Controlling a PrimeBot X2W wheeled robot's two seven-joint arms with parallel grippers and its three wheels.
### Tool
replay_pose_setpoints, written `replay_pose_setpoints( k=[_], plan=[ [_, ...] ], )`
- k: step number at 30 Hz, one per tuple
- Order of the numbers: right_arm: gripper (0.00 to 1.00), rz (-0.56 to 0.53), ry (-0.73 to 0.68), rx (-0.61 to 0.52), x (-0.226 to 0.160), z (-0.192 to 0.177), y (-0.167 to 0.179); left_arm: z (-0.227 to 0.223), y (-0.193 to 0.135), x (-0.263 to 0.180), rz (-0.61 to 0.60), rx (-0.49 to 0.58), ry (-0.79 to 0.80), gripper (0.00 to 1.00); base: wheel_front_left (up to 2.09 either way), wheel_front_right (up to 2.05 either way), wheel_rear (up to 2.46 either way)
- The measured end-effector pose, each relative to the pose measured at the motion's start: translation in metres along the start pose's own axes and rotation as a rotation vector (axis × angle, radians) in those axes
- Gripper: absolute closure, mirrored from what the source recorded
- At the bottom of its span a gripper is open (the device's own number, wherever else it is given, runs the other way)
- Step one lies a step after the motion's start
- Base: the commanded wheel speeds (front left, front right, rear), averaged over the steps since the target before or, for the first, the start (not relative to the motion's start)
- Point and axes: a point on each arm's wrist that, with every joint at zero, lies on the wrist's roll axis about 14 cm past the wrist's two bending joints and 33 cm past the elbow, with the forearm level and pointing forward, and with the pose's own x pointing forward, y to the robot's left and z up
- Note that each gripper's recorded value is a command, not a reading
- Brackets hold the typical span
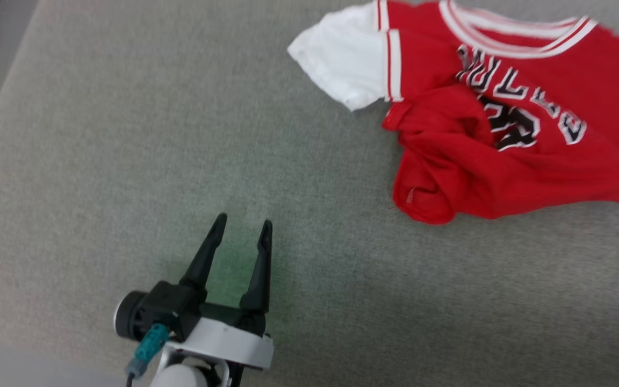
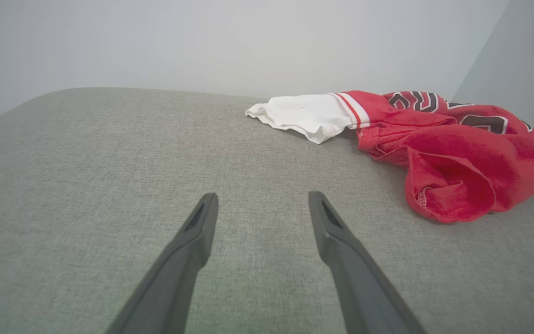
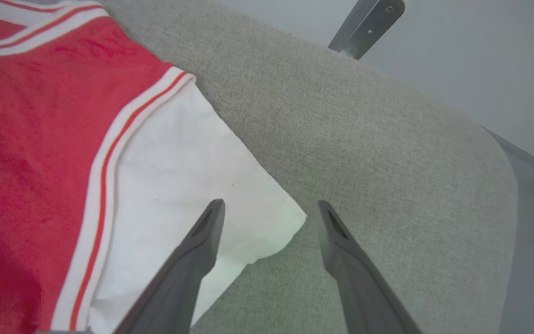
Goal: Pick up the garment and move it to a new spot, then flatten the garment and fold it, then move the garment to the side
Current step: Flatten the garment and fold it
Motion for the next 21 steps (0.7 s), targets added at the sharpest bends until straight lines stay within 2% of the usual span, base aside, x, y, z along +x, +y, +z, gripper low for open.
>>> replay_pose_setpoints(
  k=[6,11,12,13,14,15,21],
  plan=[
    [0.0,0.041,0.164,-0.024,0.047,-0.039,0.017,-0.018,0.009,0.011,0.024,0.008,0.043,0.0,0.0,0.0,0.0],
    [0.0,0.065,0.2,-0.032,0.06,-0.044,0.022,-0.026,0.019,0.012,0.046,0.027,0.065,0.0,0.0,0.0,0.0],
    [0.49,0.067,0.204,-0.037,0.06,-0.044,0.023,-0.025,0.018,0.013,0.04,0.031,0.062,0.0,0.0,0.0,0.0],
    [0.67,0.069,0.203,-0.035,0.059,-0.044,0.023,-0.024,0.019,0.014,0.039,0.035,0.056,0.0,0.0,0.0,0.0],
    [0.92,0.071,0.2,-0.034,0.059,-0.045,0.023,-0.022,0.018,0.016,0.031,0.035,0.049,0.0,0.0,0.0,0.0],
    [1.0,0.074,0.197,-0.029,0.058,-0.045,0.023,-0.018,0.017,0.019,0.021,0.034,0.037,0.0,0.0,0.0,0.0],
    [1.0,0.092,0.161,-0.024,0.062,-0.042,0.028,0.012,0.013,0.05,-0.084,0.066,-0.046,0.0,0.0,0.0,0.0]
  ],
)
